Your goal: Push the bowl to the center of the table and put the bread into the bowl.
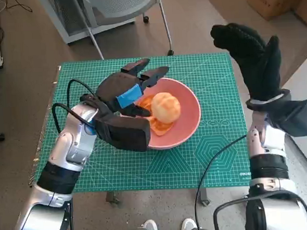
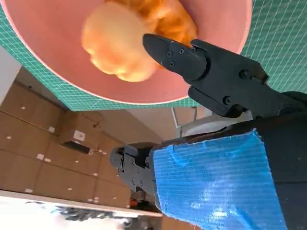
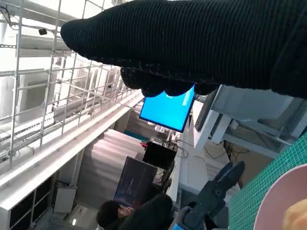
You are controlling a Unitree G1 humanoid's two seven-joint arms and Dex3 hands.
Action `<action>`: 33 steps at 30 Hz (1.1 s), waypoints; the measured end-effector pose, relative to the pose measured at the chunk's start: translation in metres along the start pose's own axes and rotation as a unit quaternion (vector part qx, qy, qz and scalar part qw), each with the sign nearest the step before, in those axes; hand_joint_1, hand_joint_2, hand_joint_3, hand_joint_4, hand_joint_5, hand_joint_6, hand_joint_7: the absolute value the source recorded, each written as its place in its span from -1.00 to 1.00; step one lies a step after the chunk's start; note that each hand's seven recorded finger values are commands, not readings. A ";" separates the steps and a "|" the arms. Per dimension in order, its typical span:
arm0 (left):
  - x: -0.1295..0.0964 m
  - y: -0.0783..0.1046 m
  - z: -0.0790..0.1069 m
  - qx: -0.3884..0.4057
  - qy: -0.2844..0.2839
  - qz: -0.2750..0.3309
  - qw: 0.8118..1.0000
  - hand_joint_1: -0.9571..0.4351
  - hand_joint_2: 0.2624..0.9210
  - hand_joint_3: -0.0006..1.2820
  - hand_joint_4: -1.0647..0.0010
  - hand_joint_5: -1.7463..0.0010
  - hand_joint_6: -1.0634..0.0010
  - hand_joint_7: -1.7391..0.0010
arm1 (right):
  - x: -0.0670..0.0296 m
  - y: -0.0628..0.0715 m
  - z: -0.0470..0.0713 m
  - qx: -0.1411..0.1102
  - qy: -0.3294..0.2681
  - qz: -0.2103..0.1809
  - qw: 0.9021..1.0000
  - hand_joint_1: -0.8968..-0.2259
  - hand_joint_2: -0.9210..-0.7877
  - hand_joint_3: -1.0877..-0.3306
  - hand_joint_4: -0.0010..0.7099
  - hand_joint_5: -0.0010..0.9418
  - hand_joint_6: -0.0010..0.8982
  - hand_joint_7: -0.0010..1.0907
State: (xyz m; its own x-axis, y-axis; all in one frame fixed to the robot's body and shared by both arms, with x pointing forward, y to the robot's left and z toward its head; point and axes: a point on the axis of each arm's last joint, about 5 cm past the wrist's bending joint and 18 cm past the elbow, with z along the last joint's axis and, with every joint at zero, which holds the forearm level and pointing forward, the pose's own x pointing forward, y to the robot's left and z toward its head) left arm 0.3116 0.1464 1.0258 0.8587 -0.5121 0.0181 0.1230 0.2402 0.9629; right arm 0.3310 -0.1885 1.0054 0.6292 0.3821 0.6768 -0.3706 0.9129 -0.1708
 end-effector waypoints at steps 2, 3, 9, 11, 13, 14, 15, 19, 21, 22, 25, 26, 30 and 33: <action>-0.002 0.000 -0.002 -0.009 0.000 0.006 1.000 -0.59 0.97 -0.99 0.95 1.00 0.66 1.00 | 0.0002 0.000 0.000 0.000 0.000 0.001 1.000 -0.41 -1.00 -0.04 -0.45 -1.00 -0.22 -1.00; -0.003 0.000 -0.003 -0.014 -0.001 0.010 1.000 -0.59 0.97 -0.99 0.94 0.99 0.65 0.99 | 0.0003 0.001 0.000 0.000 0.000 0.001 1.000 -0.42 -1.00 -0.03 -0.45 -1.00 -0.22 -1.00; -0.011 0.002 -0.011 -0.052 -0.010 0.049 0.997 -0.60 0.99 -0.94 0.92 0.99 0.61 0.98 | 0.0003 0.001 -0.001 0.001 0.002 0.000 1.000 -0.43 -1.00 -0.03 -0.45 -1.00 -0.22 -1.00; -0.014 0.003 -0.014 -0.070 -0.015 0.063 0.995 -0.60 1.00 -0.91 0.91 0.99 0.60 0.98 | 0.0000 0.001 -0.001 0.002 0.003 -0.001 1.000 -0.44 -1.00 -0.03 -0.44 -1.00 -0.22 -1.00; -0.019 0.006 -0.018 -0.096 -0.018 0.081 0.992 -0.57 1.00 -0.88 0.91 0.99 0.59 0.98 | -0.0001 0.001 -0.001 0.003 0.005 -0.001 1.000 -0.44 -1.00 -0.03 -0.44 -1.00 -0.23 -1.00; -0.021 0.007 -0.020 -0.113 -0.020 0.091 0.989 -0.56 1.00 -0.87 0.91 0.99 0.59 0.98 | -0.0002 0.001 -0.002 0.004 0.005 -0.001 1.000 -0.44 -1.00 -0.03 -0.44 -1.00 -0.23 -1.00; -0.024 0.009 -0.022 -0.135 -0.023 0.105 0.985 -0.54 1.00 -0.85 0.92 0.99 0.59 0.98 | -0.0002 0.001 -0.002 0.004 0.006 -0.001 1.000 -0.44 -1.00 -0.02 -0.44 -1.00 -0.23 -1.00; -0.034 0.016 -0.028 -0.220 -0.040 0.156 0.962 -0.50 1.00 -0.74 0.96 1.00 0.64 0.99 | 0.0000 0.001 -0.002 0.005 0.007 -0.002 1.000 -0.44 -1.00 0.00 -0.44 -0.99 -0.23 -1.00; -0.037 0.018 -0.030 -0.270 -0.054 0.181 0.944 -0.49 1.00 -0.69 0.97 1.00 0.67 0.99 | 0.0002 0.001 -0.002 0.006 0.007 -0.002 1.000 -0.44 -1.00 0.02 -0.43 -0.99 -0.22 -1.00; -0.038 0.019 -0.030 -0.289 -0.060 0.189 0.936 -0.49 1.00 -0.63 0.98 1.00 0.69 0.99 | 0.0005 0.001 -0.001 0.006 0.006 -0.002 1.000 -0.44 -1.00 0.04 -0.43 -0.99 -0.22 -0.99; -0.045 0.020 -0.030 -0.362 -0.083 0.224 0.901 -0.50 1.00 -0.56 0.98 0.99 0.70 0.99 | 0.0029 0.003 -0.001 0.009 0.004 -0.001 1.000 -0.44 -1.00 0.08 -0.43 -0.99 -0.21 -0.99; -0.048 0.020 -0.030 -0.384 -0.089 0.235 0.889 -0.51 1.00 -0.54 0.97 0.99 0.70 0.99 | 0.0041 0.004 -0.001 0.011 0.004 0.000 1.000 -0.43 -1.00 0.09 -0.43 -1.00 -0.20 -0.99; -0.059 0.019 -0.034 -0.432 -0.098 0.263 0.857 -0.58 1.00 -0.53 0.92 0.98 0.68 0.98 | 0.0092 0.006 -0.001 0.018 0.002 0.001 1.000 -0.42 -1.00 0.14 -0.44 -1.00 -0.17 -0.98; -0.067 0.017 -0.039 -0.443 -0.088 0.269 0.851 -0.63 1.00 -0.52 0.90 0.97 0.67 0.97 | 0.0110 0.007 -0.001 0.021 0.001 0.001 1.000 -0.41 -1.00 0.16 -0.44 -1.00 -0.16 -0.97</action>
State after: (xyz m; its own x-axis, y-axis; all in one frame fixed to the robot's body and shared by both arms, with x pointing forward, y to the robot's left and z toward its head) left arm 0.2758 0.2168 1.0305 0.8310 -0.2282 0.5074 0.1290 0.9662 0.2233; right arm 0.3358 -0.1780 1.0113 0.6304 0.3834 0.6750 -0.3996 0.9057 -0.1413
